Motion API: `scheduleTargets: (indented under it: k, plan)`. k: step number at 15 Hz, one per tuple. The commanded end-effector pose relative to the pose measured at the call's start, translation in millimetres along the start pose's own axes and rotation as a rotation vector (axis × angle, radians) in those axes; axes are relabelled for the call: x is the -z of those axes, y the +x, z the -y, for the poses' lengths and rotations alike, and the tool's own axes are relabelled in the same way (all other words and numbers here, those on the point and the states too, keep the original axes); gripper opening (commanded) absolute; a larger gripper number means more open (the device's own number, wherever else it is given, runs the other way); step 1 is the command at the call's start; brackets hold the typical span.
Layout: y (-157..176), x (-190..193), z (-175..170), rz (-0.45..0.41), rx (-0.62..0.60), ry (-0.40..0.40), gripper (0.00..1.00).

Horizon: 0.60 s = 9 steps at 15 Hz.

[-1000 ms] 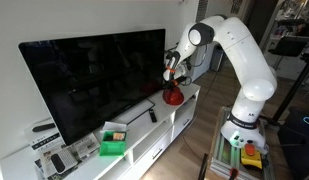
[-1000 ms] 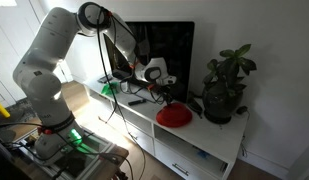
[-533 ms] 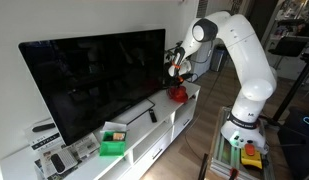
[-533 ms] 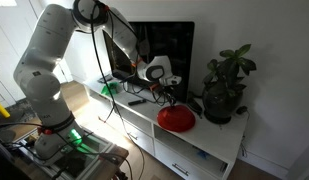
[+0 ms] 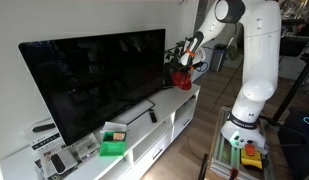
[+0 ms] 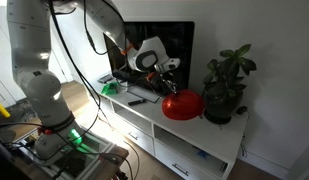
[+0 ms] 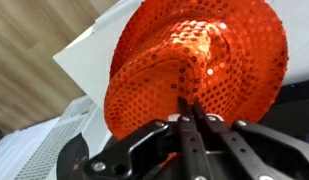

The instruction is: Hang the red hat on the right corner of the TV

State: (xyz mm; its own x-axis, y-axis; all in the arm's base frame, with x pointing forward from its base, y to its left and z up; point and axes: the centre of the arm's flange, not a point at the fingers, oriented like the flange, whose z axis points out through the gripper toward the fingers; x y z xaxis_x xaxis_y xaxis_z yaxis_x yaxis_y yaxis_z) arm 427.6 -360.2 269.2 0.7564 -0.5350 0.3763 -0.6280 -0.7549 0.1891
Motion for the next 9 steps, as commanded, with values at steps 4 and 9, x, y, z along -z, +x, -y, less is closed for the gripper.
scheduleTargets:
  k: [4,9]
  plan:
    - [-28,117,-14,-0.317,0.200,0.052,0.01]
    - [-2,89,-23,-0.304,0.181,0.049,0.05]
